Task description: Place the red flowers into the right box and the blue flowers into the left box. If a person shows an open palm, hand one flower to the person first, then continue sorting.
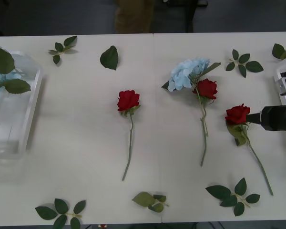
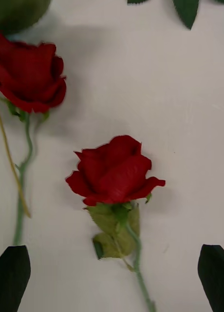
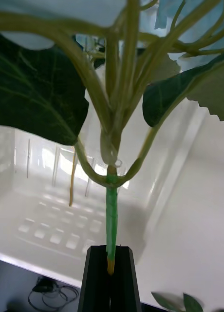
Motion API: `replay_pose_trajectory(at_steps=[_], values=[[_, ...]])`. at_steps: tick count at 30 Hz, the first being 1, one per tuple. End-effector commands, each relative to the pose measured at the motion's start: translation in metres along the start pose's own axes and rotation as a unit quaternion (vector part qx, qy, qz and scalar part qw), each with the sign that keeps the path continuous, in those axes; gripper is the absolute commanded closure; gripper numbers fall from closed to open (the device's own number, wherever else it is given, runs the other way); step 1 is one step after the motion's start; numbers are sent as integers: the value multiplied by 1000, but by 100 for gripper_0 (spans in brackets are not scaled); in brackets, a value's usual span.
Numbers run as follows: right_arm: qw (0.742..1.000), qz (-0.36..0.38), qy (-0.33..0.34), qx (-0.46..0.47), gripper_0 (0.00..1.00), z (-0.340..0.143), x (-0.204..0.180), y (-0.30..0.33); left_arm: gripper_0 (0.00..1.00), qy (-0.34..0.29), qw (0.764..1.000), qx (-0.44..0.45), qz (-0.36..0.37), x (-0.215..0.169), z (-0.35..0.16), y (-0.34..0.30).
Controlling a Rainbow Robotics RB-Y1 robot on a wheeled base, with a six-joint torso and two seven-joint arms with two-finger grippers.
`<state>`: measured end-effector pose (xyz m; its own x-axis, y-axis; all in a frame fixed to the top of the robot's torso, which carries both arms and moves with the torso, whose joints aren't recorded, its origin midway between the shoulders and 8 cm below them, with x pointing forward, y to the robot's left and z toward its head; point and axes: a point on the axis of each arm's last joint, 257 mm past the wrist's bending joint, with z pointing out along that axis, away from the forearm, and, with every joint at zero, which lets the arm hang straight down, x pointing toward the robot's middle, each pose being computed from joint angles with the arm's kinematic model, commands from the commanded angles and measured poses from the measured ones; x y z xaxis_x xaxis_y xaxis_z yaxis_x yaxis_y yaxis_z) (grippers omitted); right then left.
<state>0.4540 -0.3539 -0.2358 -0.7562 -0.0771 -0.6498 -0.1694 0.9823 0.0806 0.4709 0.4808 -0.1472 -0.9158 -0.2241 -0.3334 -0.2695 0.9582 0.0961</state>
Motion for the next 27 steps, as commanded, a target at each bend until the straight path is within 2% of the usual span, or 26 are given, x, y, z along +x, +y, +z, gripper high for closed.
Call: replay_pose_trajectory(at_steps=[1,12,22,23,25,27], values=[[999,-49,11,13,0,8,-11,-8,100,-34,998,-24,42,-7,22,18],[995,-84,44,12,0,57,15,3,100,-83,993,-66,41,-9,68,64],[995,-89,39,31,0,81,20,-16,99,-97,990,-82,54,-12,72,79],[995,-88,39,32,0,83,20,-17,95,-99,990,-81,54,-12,73,79],[995,-91,37,36,0,88,21,-21,51,-103,990,-80,57,-14,74,79],[994,-93,35,36,1,91,22,-20,36,-102,990,-80,56,-13,74,80]])
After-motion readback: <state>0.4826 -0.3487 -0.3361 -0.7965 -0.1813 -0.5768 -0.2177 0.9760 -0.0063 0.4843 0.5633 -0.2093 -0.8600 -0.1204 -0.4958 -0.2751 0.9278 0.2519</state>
